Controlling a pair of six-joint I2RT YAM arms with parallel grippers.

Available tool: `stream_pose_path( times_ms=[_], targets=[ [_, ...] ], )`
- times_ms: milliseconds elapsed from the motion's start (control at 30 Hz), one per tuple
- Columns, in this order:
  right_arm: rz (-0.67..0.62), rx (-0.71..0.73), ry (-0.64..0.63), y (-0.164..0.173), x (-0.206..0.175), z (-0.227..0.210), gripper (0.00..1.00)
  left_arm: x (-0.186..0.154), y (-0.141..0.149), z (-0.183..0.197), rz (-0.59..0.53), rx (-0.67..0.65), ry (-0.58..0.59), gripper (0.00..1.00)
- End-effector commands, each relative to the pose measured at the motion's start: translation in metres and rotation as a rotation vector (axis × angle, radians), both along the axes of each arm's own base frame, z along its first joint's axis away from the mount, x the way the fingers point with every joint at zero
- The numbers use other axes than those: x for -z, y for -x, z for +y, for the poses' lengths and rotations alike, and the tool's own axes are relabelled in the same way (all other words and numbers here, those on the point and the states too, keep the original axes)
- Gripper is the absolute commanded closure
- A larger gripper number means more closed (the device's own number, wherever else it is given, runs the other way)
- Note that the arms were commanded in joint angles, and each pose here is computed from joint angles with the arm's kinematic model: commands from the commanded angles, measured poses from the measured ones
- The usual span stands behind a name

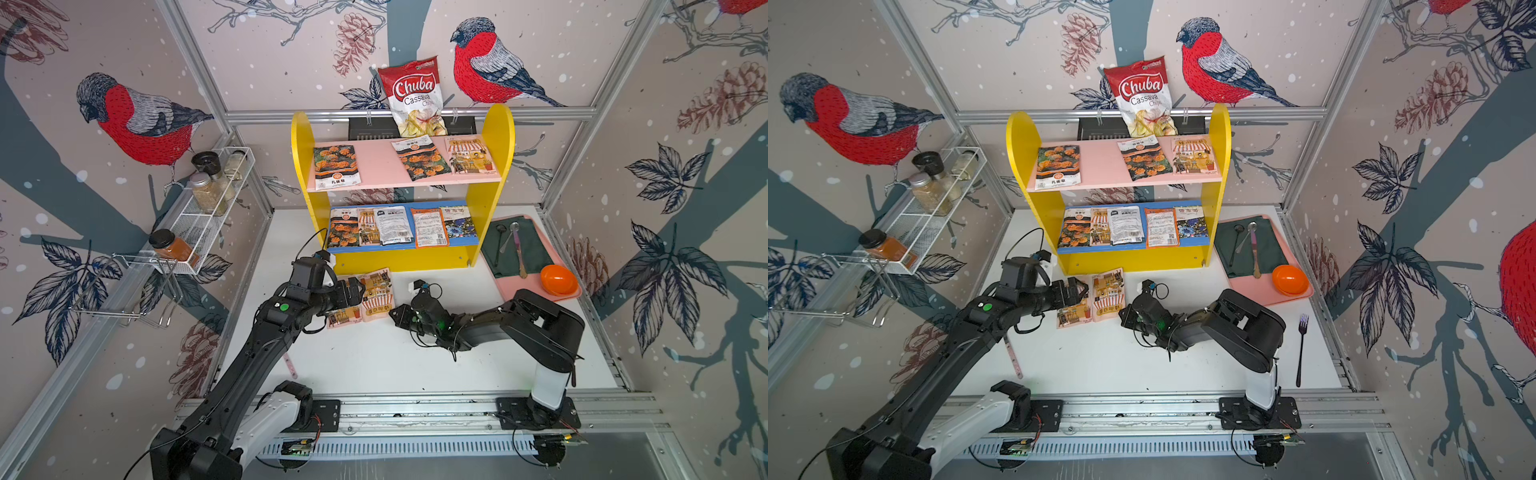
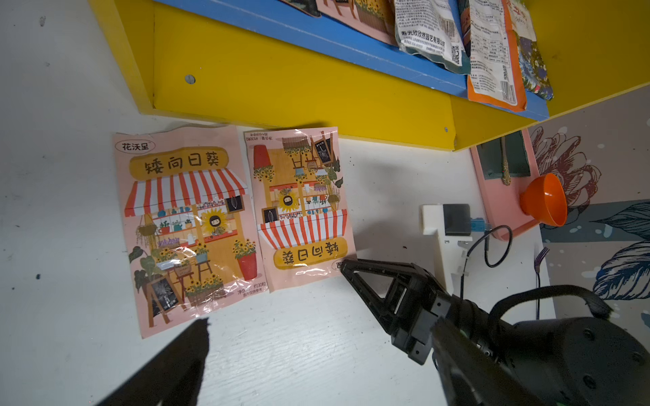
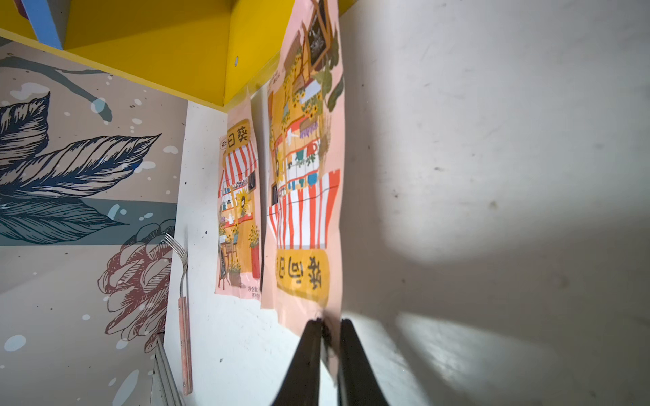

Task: Take the seed bag off the shelf
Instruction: Place the seed packet at the center of the board.

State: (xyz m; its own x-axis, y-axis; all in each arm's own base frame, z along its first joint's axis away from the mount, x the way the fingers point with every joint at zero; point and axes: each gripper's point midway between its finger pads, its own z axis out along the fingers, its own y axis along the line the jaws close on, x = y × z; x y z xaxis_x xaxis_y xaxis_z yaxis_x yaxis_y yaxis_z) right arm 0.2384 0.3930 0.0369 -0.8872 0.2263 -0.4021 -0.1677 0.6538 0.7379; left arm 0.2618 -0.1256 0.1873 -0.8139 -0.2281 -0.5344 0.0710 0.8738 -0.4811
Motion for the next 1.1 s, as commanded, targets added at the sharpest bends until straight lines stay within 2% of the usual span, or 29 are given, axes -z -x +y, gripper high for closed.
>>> stream_pose_path(
  times_ms=[0, 67, 200, 433, 600, 667, 867, 1067],
  targets=[
    [0.003, 0.010, 0.013, 0.000, 0.002, 0.000, 0.74, -0.002, -0.001, 0.000, -0.012, 0.012, -0.002, 0.02],
    [0.000, 0.013, 0.014, 0.000, 0.001, -0.001, 0.69, -0.003, -0.002, 0.000, -0.015, 0.010, -0.001, 0.02],
    [-0.017, 0.028, 0.036, -0.001, -0.002, -0.006, 0.52, -0.005, -0.002, 0.001, -0.017, 0.009, 0.000, 0.02],
    [-0.099, 0.046, 0.095, -0.007, -0.019, -0.023, 0.28, -0.013, -0.006, 0.001, -0.036, 0.019, 0.000, 0.02],
    [-0.180, 0.021, 0.141, -0.006, -0.046, -0.034, 0.10, -0.045, -0.011, -0.008, -0.146, 0.068, 0.043, 0.02],
    [-0.205, 0.004, 0.157, -0.005, -0.060, -0.040, 0.00, -0.063, -0.012, -0.012, -0.209, 0.088, 0.070, 0.02],
    [-0.323, -0.010, 0.180, -0.005, -0.116, -0.062, 0.00, -0.123, -0.016, -0.023, -0.381, 0.132, 0.158, 0.02],
    [-0.495, 0.020, 0.222, -0.010, -0.191, -0.093, 0.00, -0.179, -0.021, -0.037, -0.532, 0.187, 0.253, 0.02]
  ],
)
